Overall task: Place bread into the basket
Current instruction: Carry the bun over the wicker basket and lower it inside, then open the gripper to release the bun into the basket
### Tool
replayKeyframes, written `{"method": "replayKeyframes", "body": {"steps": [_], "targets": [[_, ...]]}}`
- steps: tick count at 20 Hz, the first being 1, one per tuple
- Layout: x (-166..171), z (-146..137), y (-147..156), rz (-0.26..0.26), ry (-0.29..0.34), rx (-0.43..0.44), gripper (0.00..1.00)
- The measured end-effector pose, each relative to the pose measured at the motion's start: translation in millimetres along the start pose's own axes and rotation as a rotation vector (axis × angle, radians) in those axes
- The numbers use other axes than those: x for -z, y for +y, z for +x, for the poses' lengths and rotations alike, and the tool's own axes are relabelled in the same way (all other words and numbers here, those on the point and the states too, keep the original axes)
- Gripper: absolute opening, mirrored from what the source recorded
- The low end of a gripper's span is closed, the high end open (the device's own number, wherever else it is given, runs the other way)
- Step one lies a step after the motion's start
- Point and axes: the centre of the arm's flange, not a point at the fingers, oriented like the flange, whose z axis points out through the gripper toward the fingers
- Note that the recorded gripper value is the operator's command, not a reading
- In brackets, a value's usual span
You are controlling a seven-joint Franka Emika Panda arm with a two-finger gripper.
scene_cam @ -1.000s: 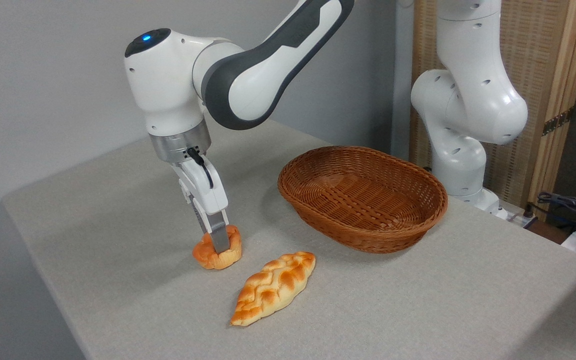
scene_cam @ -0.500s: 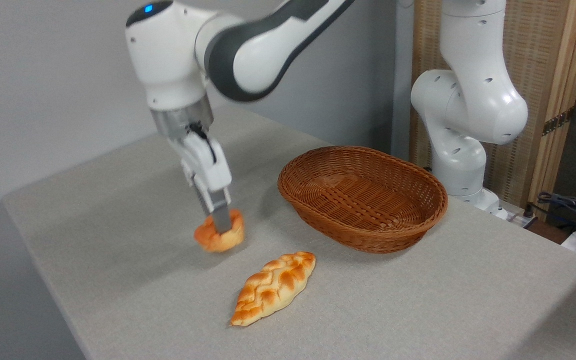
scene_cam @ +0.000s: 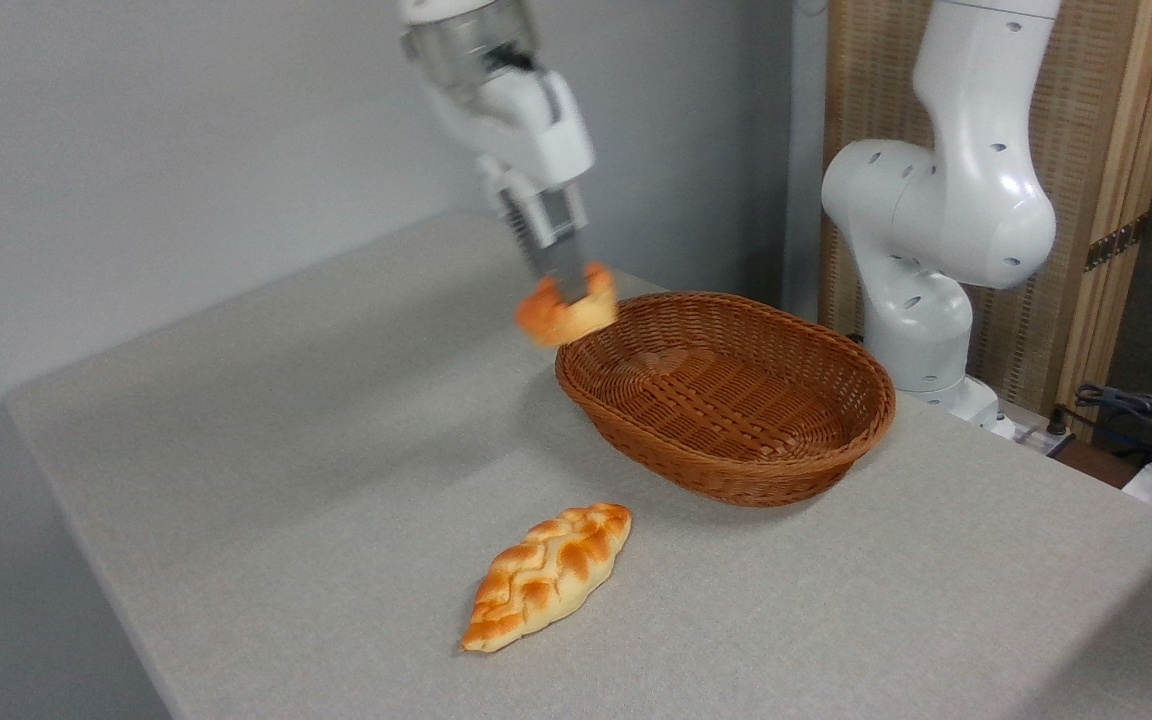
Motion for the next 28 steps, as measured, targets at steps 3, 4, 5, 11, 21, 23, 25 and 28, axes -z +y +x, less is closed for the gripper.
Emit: {"method": "replayKeyframes", "body": {"steps": [3, 4, 5, 11, 21, 23, 25, 28], "targets": [[-25, -24, 36, -0.014, -0.036, -0.053, 0.27], [-33, -24, 42, -0.02, -0.047, -0.065, 0.32], [-48, -23, 51, -0.034, -0.071, -0.086, 0.4], [-111, -2, 66, -0.063, -0.126, -0.156, 1.0], [-127, 10, 77, -0.078, -0.158, -0.201, 1.0], [-129, 12, 78, -0.081, -0.163, -0.206, 1.0], [-129, 13, 78, -0.079, -0.16, -0.208, 1.0], [-128, 14, 78, -0.073, -0.153, -0.21, 1.0]]}}
